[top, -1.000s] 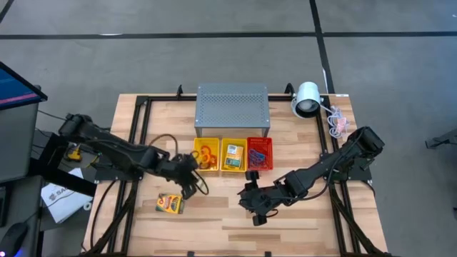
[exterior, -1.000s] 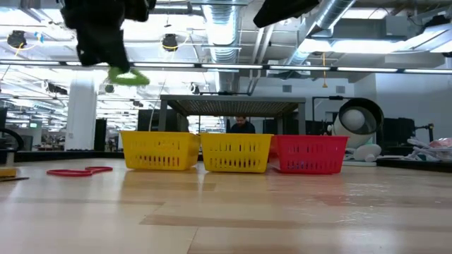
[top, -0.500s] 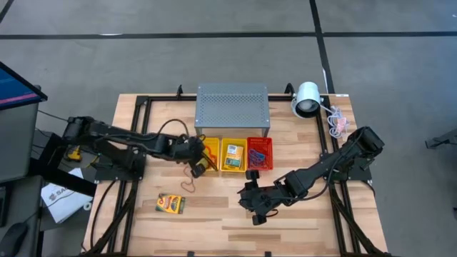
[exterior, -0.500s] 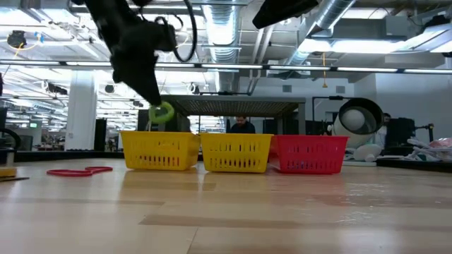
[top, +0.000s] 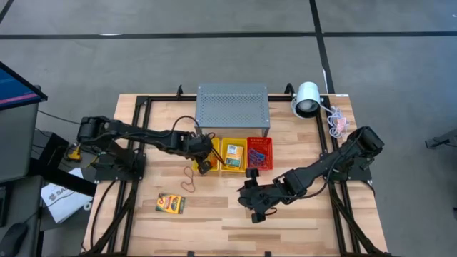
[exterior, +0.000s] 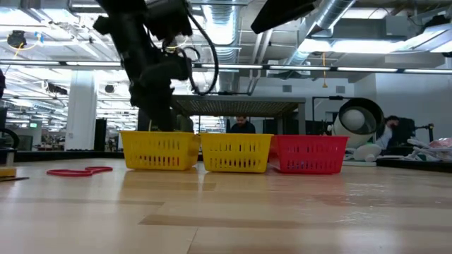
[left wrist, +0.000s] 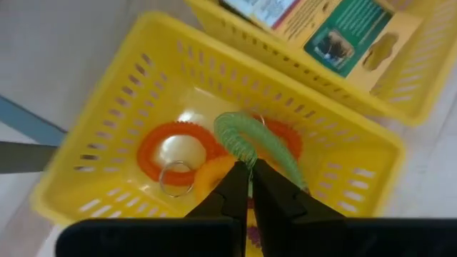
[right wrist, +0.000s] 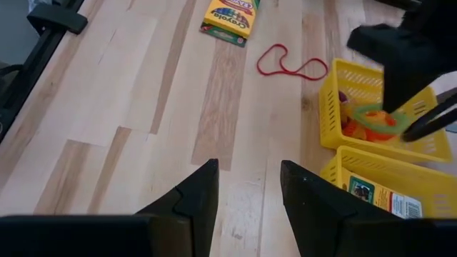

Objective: Pick & Place Office Desk Supplies
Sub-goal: Put the green spring keychain into the left yellow bin, then put the red rubber band into the red bin

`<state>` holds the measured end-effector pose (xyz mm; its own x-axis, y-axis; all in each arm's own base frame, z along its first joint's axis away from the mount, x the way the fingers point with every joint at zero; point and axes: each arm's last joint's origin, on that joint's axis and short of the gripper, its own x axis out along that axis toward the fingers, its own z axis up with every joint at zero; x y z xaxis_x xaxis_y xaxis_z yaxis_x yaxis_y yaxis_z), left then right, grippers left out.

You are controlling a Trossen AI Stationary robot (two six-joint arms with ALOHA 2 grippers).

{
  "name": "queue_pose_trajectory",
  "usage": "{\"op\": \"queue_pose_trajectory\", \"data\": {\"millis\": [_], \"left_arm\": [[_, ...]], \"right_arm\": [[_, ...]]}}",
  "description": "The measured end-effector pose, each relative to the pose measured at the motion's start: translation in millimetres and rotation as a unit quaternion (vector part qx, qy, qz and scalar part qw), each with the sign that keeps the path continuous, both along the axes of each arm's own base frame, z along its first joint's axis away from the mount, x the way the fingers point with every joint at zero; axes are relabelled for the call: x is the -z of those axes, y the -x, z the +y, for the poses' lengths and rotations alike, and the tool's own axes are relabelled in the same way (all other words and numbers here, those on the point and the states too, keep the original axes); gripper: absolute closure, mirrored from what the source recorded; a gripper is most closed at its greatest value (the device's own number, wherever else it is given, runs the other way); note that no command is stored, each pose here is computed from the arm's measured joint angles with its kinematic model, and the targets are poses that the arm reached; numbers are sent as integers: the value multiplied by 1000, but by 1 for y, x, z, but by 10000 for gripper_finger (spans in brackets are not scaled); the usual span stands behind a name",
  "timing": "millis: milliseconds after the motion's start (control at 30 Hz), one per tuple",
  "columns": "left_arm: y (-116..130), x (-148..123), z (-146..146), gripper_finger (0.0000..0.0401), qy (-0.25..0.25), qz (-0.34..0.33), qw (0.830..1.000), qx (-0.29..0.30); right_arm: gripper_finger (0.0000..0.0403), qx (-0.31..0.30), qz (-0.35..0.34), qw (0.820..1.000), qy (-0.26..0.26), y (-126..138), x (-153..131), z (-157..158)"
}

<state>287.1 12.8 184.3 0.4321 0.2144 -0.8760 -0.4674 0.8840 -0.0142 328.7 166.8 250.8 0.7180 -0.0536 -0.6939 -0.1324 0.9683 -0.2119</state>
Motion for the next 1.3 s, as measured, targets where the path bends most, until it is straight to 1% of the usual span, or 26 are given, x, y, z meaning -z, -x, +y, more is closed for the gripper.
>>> {"op": "queue_pose_trajectory", "data": {"millis": [233,333,433,567,800,900,1033,1133,1233,1300], "left_arm": [[-4,15,3,396,4,30,1000,-3],[-5,16,3,392,3,26,1000,-4],[-7,15,4,378,3,14,1000,-4],[-10,13,5,343,0,-2,1000,15],[-15,10,5,255,-3,-29,999,17],[-14,9,5,222,-3,-30,999,16],[-5,-9,6,198,-4,-45,999,13],[8,-33,5,190,-6,-77,997,13],[26,-63,2,187,-6,-128,992,16],[38,-82,-2,188,-5,-170,985,20]], "right_arm": [[260,0,0,1000,0,0,0,0],[260,0,0,1000,0,0,0,0],[260,0,0,1000,0,0,0,0],[260,0,-1,1000,0,0,0,0],[260,-1,0,1000,0,0,0,1],[260,-1,0,1000,0,0,0,1],[260,-2,1,1000,0,1,0,1],[260,-2,3,1000,2,1,0,1],[260,-2,6,1000,3,1,1,1],[260,-2,6,1000,3,1,1,1]]}}
